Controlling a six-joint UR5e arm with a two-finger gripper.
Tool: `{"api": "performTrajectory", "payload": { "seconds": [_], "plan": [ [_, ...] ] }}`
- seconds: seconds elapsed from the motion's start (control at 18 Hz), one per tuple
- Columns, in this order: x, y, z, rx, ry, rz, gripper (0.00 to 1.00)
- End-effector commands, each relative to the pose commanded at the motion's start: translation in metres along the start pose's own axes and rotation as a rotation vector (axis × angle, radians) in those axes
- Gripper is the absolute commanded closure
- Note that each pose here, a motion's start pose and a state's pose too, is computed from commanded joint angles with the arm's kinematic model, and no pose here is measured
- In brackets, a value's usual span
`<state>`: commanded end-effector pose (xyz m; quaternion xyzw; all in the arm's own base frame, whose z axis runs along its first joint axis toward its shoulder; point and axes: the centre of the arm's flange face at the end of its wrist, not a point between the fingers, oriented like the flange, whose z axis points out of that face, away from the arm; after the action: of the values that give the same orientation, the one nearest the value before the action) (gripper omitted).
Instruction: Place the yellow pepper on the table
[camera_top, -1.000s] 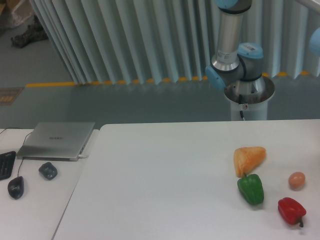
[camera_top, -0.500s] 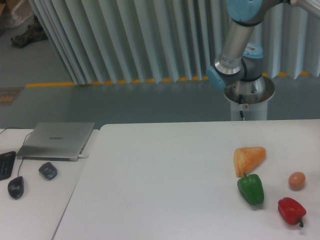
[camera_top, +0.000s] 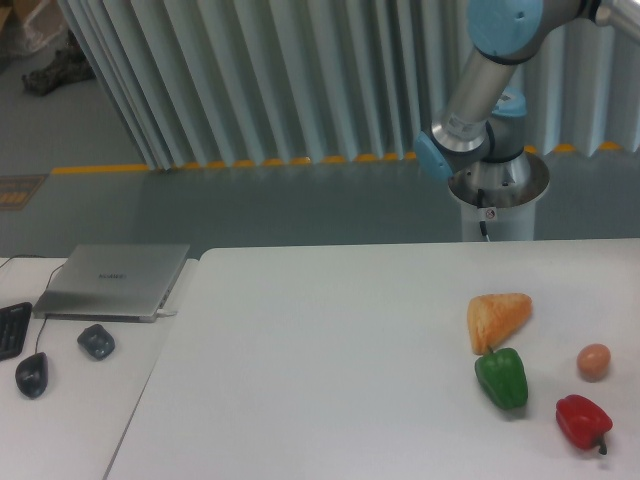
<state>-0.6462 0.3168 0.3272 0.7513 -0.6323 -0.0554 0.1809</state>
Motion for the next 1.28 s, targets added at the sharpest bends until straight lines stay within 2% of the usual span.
{"api": "performTrajectory", "payload": {
  "seconds": [0.56, 1.28],
  "plan": [
    [-0.01, 0.006, 0.023, -0.01, -0.008, -0.018, 0.0],
    [-0.022, 0.0, 0.034, -0.01, -0.014, -0.05, 0.0]
  ]
}}
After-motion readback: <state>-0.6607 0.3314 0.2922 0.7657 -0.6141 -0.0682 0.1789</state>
